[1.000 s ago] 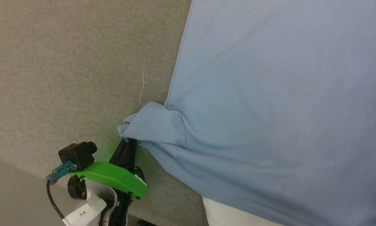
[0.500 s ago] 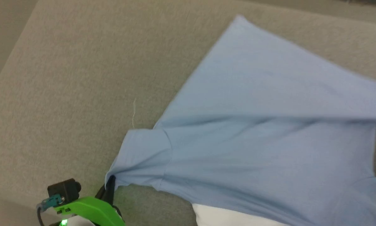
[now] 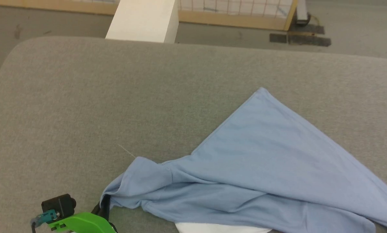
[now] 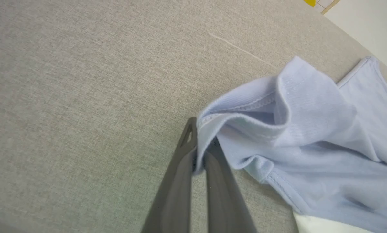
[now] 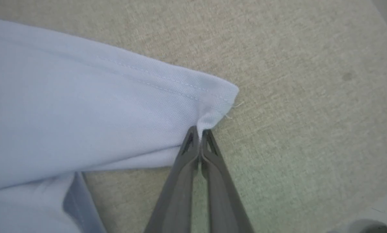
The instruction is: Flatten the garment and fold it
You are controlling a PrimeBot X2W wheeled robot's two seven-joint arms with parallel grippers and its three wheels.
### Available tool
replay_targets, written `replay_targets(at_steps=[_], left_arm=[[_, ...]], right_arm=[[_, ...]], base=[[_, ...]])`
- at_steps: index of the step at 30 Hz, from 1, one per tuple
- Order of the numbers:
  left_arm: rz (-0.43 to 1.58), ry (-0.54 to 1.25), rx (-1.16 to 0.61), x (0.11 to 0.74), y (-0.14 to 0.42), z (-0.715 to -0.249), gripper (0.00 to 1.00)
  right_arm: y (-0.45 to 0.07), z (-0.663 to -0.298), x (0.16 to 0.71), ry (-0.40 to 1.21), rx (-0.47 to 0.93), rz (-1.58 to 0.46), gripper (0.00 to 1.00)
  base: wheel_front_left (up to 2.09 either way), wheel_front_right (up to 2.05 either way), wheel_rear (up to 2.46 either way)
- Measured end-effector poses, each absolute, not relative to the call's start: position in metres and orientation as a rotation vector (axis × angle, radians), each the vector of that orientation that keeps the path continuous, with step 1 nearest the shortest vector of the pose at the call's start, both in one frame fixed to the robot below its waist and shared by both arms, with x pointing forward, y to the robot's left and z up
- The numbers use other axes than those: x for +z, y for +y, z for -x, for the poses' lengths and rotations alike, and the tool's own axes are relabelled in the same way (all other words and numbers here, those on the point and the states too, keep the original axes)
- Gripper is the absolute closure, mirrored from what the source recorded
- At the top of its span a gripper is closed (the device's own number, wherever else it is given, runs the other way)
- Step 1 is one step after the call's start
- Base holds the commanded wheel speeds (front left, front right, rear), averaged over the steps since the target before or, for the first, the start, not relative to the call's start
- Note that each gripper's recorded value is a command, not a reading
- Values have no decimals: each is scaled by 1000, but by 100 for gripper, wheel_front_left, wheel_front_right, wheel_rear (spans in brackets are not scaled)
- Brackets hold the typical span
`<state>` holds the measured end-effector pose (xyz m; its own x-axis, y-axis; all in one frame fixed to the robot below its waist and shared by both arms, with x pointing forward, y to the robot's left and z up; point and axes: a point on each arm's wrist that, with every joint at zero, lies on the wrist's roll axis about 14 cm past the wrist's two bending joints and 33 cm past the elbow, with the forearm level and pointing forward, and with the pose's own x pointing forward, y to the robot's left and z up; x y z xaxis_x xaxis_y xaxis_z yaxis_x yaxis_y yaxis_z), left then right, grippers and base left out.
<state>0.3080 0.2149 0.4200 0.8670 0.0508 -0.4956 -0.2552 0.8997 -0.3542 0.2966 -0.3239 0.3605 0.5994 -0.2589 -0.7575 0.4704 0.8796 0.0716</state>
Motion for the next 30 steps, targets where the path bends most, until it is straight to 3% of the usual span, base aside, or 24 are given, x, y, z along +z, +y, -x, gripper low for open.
replay_targets(at_steps=[2, 3, 4, 5, 6, 9, 13, 21, 25, 30], left_arm=[[425, 494, 148, 423, 211, -309, 100], [424, 492, 139, 424, 209, -309, 100], [425, 491, 131, 425, 207, -309, 100], [425, 489, 125, 426, 205, -310, 100], [425, 487, 121, 426, 204, -310, 100], [426, 488, 121, 426, 204, -309, 100], [430, 497, 138, 423, 207, -305, 100], [441, 500, 166, 419, 213, -305, 100], [454, 490, 170, 418, 213, -312, 100], [484, 475, 197, 415, 215, -318, 100]], right_arm=[[-322, -290, 359, 861, -424, -298, 100], [-322, -287, 360, 868, -421, -305, 65], [-321, -286, 361, 866, -419, -307, 40], [-321, -286, 362, 862, -415, -305, 24], [-320, -287, 364, 855, -413, -299, 0], [-321, -304, 379, 765, -400, -235, 0], [-301, -368, 427, 495, -307, -147, 0], [-164, -480, 508, 118, 123, -45, 0], [-124, -514, 505, 148, 253, -15, 0], [-96, -540, 456, 394, 345, 42, 0]], base=[[0, 0, 0], [0, 0, 0], [0, 0, 0], [0, 0, 0], [0, 0, 0], [0, 0, 0], [0, 0, 0], [0, 0, 0], [0, 0, 0], [0, 0, 0]])
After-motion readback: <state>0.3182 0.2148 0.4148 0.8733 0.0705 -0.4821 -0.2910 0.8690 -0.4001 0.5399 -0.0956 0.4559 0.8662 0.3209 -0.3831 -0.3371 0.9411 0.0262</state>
